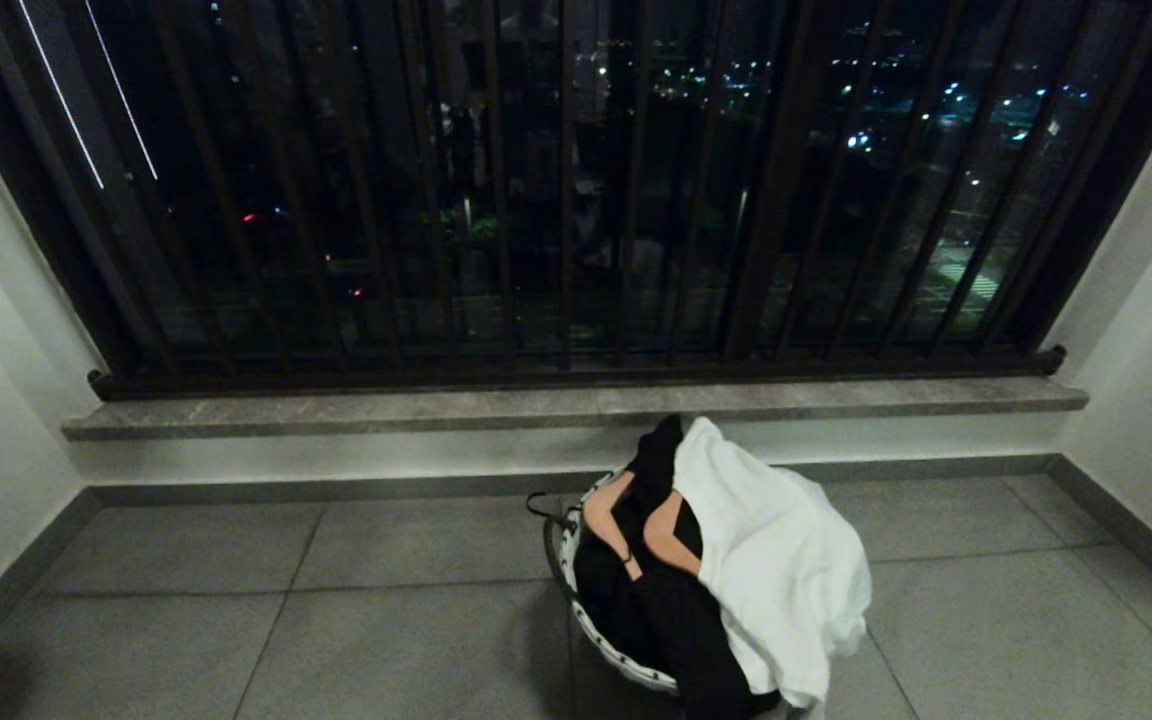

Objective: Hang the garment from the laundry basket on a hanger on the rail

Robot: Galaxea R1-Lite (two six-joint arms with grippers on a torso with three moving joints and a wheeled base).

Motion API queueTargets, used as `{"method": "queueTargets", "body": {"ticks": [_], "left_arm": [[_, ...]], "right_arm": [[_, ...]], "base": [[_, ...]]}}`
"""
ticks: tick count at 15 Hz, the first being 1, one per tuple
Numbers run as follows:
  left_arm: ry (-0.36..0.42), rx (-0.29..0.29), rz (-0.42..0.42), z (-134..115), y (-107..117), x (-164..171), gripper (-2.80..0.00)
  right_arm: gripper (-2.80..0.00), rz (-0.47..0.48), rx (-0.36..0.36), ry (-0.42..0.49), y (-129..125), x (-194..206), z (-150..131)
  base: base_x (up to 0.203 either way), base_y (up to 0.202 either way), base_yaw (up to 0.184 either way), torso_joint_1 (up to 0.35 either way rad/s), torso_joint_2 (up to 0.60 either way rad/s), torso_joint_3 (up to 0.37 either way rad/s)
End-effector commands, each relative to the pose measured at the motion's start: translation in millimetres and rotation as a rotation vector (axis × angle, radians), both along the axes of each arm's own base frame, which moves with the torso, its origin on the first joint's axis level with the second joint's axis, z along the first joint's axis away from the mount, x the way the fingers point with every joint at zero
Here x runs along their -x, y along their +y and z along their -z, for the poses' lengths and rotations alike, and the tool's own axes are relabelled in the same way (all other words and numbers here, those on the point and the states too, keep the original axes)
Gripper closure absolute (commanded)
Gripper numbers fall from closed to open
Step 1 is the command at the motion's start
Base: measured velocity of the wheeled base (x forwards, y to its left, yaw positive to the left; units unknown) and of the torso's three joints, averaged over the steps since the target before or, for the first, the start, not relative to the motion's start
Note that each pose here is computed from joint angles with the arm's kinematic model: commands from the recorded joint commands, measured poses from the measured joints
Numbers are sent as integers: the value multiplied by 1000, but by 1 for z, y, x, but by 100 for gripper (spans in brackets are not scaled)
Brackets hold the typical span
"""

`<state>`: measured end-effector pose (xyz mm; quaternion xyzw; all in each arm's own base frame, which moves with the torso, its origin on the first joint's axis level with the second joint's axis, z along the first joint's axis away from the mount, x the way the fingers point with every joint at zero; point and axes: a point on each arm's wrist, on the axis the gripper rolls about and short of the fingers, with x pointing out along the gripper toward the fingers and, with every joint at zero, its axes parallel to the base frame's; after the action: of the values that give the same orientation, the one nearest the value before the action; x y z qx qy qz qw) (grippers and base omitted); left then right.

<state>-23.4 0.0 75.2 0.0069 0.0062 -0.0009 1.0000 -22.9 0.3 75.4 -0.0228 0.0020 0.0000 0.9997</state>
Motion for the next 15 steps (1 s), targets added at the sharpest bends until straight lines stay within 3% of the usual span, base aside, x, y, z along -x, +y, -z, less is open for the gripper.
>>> {"method": "queueTargets", "body": {"ticks": [1,7,15], "left_arm": [[1,0,0,0,0,0,0],[1,0,0,0,0,0,0],[1,14,-2,0,0,0,0]], "right_arm": [[0,0,0,2,0,0,0],[0,0,2,2,0,0,0],[0,0,2,2,0,0,0]], "base": [[203,0,0,1,6,1],[175,0,0,4,4,2],[0,0,0,4,1,-102]]}}
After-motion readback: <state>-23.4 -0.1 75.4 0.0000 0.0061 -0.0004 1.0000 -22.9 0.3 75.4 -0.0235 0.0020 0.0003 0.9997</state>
